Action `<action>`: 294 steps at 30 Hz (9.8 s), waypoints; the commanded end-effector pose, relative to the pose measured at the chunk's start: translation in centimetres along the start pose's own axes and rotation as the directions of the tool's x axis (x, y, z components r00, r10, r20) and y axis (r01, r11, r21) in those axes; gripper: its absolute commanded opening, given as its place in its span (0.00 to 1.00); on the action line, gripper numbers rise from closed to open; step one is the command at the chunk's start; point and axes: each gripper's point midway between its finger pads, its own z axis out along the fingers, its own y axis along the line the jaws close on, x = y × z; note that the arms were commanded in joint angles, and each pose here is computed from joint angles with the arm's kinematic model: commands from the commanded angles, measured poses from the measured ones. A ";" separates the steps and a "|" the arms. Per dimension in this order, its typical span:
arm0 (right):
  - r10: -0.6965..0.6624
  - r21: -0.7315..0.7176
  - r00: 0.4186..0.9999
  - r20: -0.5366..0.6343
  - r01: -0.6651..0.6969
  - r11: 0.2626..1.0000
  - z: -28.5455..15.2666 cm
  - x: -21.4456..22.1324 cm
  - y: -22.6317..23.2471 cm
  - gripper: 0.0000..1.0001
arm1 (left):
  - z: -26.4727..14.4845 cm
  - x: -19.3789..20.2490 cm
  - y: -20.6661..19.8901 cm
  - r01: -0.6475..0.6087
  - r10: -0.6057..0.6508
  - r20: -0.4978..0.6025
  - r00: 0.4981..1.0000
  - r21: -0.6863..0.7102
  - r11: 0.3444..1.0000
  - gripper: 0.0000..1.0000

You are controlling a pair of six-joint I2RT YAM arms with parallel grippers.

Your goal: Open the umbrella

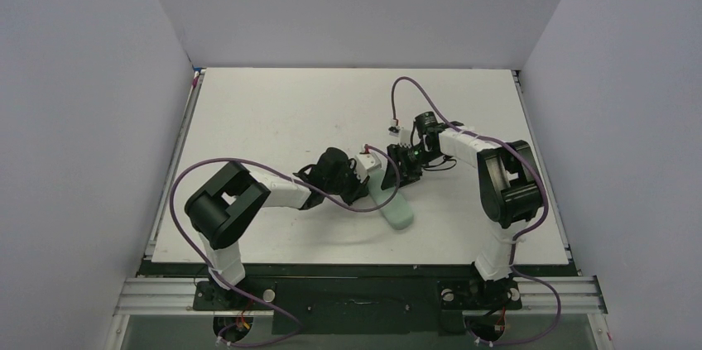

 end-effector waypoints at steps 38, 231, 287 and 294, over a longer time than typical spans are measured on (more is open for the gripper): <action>0.003 0.155 0.969 0.247 -0.043 0.987 -4.3 1.1 -3.7 0.47 | -2.9 -1.0 -2.9 -0.047 0.048 -0.008 0.999 0.123 0.991 0.00; -0.511 -0.085 0.858 0.055 0.514 0.853 -0.1 1.6 10.9 0.42 | -7.0 -1.0 3.0 0.627 -0.629 -0.064 0.775 -0.054 0.777 0.61; -0.378 0.700 0.925 -0.044 0.298 0.649 -7.5 -2.7 -10.1 0.00 | -12.0 -6.2 11.7 0.426 -0.403 0.140 0.905 -0.296 0.855 0.97; -0.225 0.827 0.964 0.139 0.012 0.562 -16.3 -7.9 -18.7 0.00 | -16.0 -9.2 15.7 0.365 -0.295 0.224 0.929 -0.422 0.830 0.97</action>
